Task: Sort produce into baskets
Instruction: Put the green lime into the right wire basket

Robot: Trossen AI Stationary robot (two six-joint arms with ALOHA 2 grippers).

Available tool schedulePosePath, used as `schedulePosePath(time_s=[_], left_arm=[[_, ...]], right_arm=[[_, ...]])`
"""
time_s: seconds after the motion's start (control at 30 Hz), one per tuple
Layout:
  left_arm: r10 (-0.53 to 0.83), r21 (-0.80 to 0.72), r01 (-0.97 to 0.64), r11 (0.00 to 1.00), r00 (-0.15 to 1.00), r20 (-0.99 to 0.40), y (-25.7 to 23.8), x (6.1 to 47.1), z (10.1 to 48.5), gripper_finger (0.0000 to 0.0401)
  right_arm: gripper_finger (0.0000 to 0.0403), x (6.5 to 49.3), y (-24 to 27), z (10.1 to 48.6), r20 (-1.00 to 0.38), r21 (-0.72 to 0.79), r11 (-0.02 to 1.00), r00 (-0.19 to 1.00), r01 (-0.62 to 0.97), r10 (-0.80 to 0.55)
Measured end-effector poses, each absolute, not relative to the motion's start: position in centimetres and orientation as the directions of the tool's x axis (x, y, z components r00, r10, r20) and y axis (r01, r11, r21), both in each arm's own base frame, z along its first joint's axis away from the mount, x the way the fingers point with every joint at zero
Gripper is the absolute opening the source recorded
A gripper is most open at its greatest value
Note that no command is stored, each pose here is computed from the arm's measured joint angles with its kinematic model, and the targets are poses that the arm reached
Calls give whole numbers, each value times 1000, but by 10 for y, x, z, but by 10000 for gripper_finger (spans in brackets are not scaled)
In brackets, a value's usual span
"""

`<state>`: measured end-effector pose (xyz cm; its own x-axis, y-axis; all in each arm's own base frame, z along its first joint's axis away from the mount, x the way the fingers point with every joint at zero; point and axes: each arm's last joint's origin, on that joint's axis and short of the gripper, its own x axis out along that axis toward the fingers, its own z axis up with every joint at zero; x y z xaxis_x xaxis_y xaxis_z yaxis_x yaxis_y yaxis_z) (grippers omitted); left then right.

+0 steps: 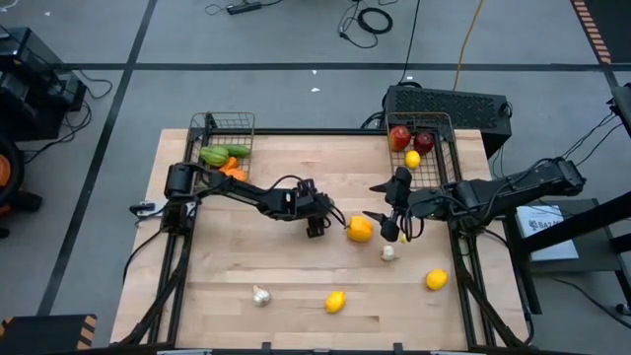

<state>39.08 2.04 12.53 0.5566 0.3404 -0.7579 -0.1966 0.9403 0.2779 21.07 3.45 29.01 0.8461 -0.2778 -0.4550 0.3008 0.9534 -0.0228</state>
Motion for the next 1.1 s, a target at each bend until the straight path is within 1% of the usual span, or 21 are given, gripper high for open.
schedulePosePath(time_s=[0.2, 0.33, 0.47, 0.53, 0.67, 0.73, 0.9, 1.0, 1.1], left_arm=[[361, 312, -185, 932, 551, -752, 21, 391, 126, 200], [358, 311, -182, 933, 558, -748, 19, 394, 133, 195], [333, 298, -160, 941, 581, -742, 10, 396, 162, 208], [307, 286, -132, 949, 582, -753, 4, 391, 180, 210], [196, 204, -69, 976, 675, -711, -10, 384, 222, 210], [127, 158, -27, 987, 732, -670, -17, 382, 240, 211], [1, 91, 69, 993, 791, -611, -32, 370, 268, 211], [-38, 79, 106, 991, 798, -601, -40, 367, 273, 211], [-53, 79, 130, 988, 781, -622, -48, 364, 271, 211]], right_arm=[[315, 211, 34, 290, -457, -34, 955, 845, 295, -278], [315, 210, 35, 289, -471, -53, 960, 841, 274, -265], [315, 206, 43, 284, -508, -75, 970, 829, 230, -235], [315, 204, 50, 277, -527, -96, 980, 826, 175, -199], [315, 204, 64, 261, -525, -135, 988, 839, 80, -140], [315, 207, 70, 254, -527, -191, 981, 841, 22, -122], [315, 227, 86, 240, -502, -378, 918, 860, -120, -95], [315, 242, 96, 237, -432, -480, 866, 898, -144, -90], [315, 253, 100, 234, -362, -572, 815, 920, -92, -150]])
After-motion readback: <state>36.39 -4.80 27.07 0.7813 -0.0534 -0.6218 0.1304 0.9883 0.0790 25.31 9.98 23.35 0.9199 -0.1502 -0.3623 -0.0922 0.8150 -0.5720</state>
